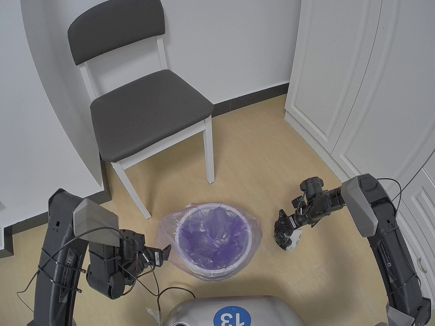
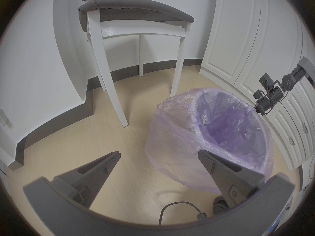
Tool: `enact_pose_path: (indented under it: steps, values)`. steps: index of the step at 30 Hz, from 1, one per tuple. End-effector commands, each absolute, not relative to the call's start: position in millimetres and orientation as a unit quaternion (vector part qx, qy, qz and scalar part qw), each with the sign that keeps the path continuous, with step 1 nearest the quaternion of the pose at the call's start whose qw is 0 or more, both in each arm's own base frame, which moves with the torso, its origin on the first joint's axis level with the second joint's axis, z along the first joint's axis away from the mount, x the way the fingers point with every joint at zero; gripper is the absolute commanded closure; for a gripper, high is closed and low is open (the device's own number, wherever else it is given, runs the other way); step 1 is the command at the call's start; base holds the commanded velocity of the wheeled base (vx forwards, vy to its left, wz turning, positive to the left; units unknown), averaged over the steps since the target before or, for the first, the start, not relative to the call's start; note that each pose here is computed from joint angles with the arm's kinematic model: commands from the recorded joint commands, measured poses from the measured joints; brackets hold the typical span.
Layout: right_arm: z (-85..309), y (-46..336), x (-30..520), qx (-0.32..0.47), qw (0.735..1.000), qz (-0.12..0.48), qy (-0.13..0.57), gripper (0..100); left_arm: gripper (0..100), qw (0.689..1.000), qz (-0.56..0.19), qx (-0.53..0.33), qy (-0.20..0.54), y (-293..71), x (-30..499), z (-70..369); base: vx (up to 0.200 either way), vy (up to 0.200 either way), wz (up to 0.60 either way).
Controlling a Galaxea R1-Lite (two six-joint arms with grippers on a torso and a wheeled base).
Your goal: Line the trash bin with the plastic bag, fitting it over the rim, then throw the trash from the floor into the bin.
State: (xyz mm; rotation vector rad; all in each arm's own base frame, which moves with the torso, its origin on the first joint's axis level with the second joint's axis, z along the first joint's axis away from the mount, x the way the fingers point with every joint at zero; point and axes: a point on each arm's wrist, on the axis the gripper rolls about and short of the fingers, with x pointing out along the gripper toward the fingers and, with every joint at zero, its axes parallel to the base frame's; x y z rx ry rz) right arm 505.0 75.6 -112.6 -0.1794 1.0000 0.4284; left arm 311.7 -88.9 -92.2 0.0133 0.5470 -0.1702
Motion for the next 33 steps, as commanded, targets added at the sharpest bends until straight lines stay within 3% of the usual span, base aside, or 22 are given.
enact_pose_path:
  steps: [1, 9, 16, 20, 23, 27, 33]
  values:
    - [-114.2, 71.6, 505.4, -0.081, 0.853, 0.199, 0.477, 100, 0, 0.961, -0.084, 0.005, 0.262, -89.1, 312.4, -90.8, 0.000, 0.000, 0.00]
    - [-114.5, 69.2, 506.3, -0.080, 0.855, 0.195, 0.474, 100, 0, 0.962, -0.083, 0.006, 0.262, -89.5, 312.3, -90.8, 0.000, 0.000, 0.00]
    - [-88.3, 74.1, 506.5, -0.041, 0.918, 0.177, 0.353, 100, 0, 0.961, -0.081, 0.002, 0.263, -88.9, 311.9, -90.5, 0.000, 0.000, 0.00]
    - [-50.9, 83.8, 484.5, 0.000, 0.946, 0.187, 0.264, 100, 0, 0.961, -0.075, 0.006, 0.265, -89.1, 310.5, -91.3, 0.000, 0.000, 0.00]
    - [-21.5, 83.4, 471.4, 0.005, 0.944, 0.211, 0.255, 100, 0, 0.962, -0.067, 0.011, 0.264, -91.3, 309.4, -91.4, 0.000, 0.000, 0.00]
    - [47.0, 89.0, 445.5, 0.005, 0.945, 0.251, 0.210, 100, 0, 0.961, -0.060, 0.017, 0.269, -91.7, 305.7, -92.2, 0.000, 0.000, 0.00]
    - [87.5, 119.6, 395.4, -0.040, 0.936, 0.302, 0.173, 100, 0, 0.961, -0.056, 0.013, 0.272, -91.4, 304.9, -92.8, 0.000, 0.000, 0.00]
